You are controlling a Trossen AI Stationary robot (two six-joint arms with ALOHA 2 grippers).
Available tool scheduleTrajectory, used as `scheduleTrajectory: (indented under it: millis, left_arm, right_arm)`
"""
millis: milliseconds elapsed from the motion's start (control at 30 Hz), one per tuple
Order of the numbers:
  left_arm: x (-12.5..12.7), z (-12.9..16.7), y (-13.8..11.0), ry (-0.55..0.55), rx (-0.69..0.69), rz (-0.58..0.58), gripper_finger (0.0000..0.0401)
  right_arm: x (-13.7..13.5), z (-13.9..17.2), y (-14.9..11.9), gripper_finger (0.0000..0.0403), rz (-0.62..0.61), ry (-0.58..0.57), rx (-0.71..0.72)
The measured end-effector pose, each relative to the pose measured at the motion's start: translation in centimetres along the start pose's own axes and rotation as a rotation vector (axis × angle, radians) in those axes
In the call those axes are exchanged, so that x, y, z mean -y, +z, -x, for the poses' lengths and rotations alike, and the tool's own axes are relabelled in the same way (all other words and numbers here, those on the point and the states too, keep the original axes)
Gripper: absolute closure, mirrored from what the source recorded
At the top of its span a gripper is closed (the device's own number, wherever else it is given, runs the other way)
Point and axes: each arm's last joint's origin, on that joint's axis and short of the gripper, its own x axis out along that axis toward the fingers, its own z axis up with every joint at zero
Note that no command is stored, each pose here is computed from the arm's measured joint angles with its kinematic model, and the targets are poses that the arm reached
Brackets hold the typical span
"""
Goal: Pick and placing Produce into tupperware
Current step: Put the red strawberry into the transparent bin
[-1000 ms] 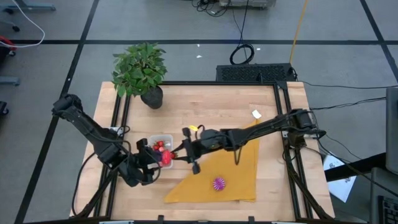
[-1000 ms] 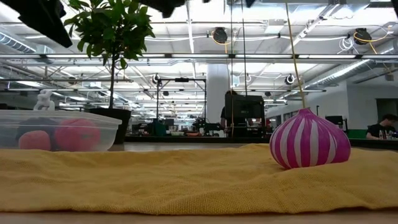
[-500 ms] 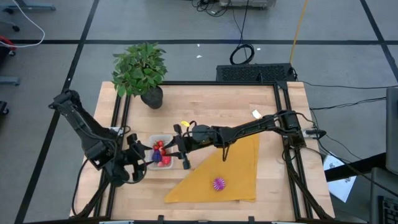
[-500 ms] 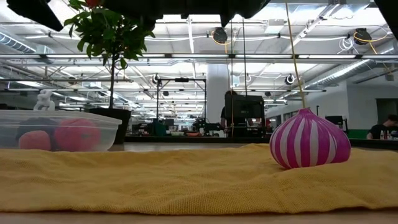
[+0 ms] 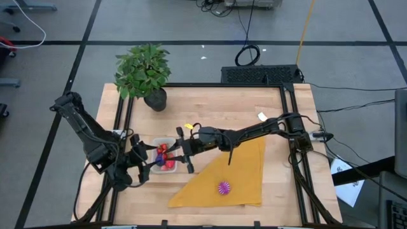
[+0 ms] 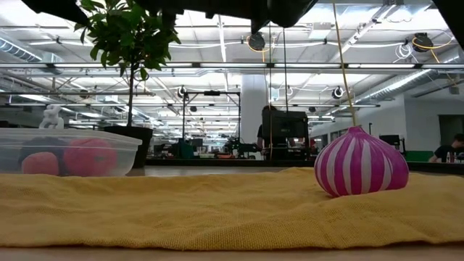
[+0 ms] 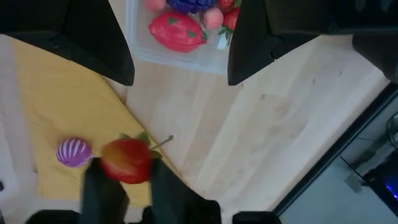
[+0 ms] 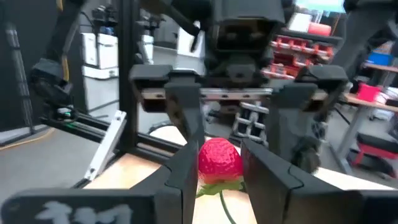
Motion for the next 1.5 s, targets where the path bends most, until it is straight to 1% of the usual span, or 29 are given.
scheduleTrajectory:
  millis: [100, 167, 367, 900, 967, 1167, 1300, 1400, 1500]
  left_arm:
    - [0.0, -0.1, 0.2, 0.014, 0.016, 0.009, 0.0137]
    - [0.0, -0.1, 0.3, 0.023, 0.038, 0.012, 0.0137]
    - [0.2, -0.3, 0.6, 0.011, 0.055, -0.016, 0.0137]
    - [0.4, -0.3, 0.8, 0.0, 0.069, -0.021, 0.0137]
    - [0.4, -0.3, 0.9, -0.006, 0.071, -0.039, 0.0137]
    - [0.3, -0.3, 0.6, -0.005, 0.041, -0.107, 0.0137]
    - [-0.3, -0.1, -0.2, 0.036, -0.01, -0.094, 0.0137]
    - [-0.4, 0.0, -0.6, 0.042, -0.023, -0.071, 0.0137]
    - [-0.1, 0.0, -0.8, 0.036, -0.025, -0.1, 0.0137]
  right_arm:
    - [0.0, -0.3, -0.3, 0.0298, -0.005, 0.001, 0.028]
    - [0.0, -0.6, -0.5, 0.0298, -0.007, 0.008, 0.021]
    - [0.2, -1.5, -0.5, 0.0298, -0.012, 0.023, 0.029]
    - [0.2, -1.6, -0.7, 0.0298, -0.036, 0.029, 0.0]
    - [0.2, -1.6, -0.7, 0.0298, -0.045, 0.03, -0.007]
    - [0.2, -1.6, -1.0, 0.0298, -0.1, 0.031, -0.038]
    - [0.2, -1.6, -1.2, 0.0298, -0.127, 0.033, -0.053]
    - [0.4, -1.5, -1.2, 0.0298, -0.141, 0.028, -0.05]
    - [0.9, -1.4, -1.3, 0.0298, -0.171, 0.018, -0.054]
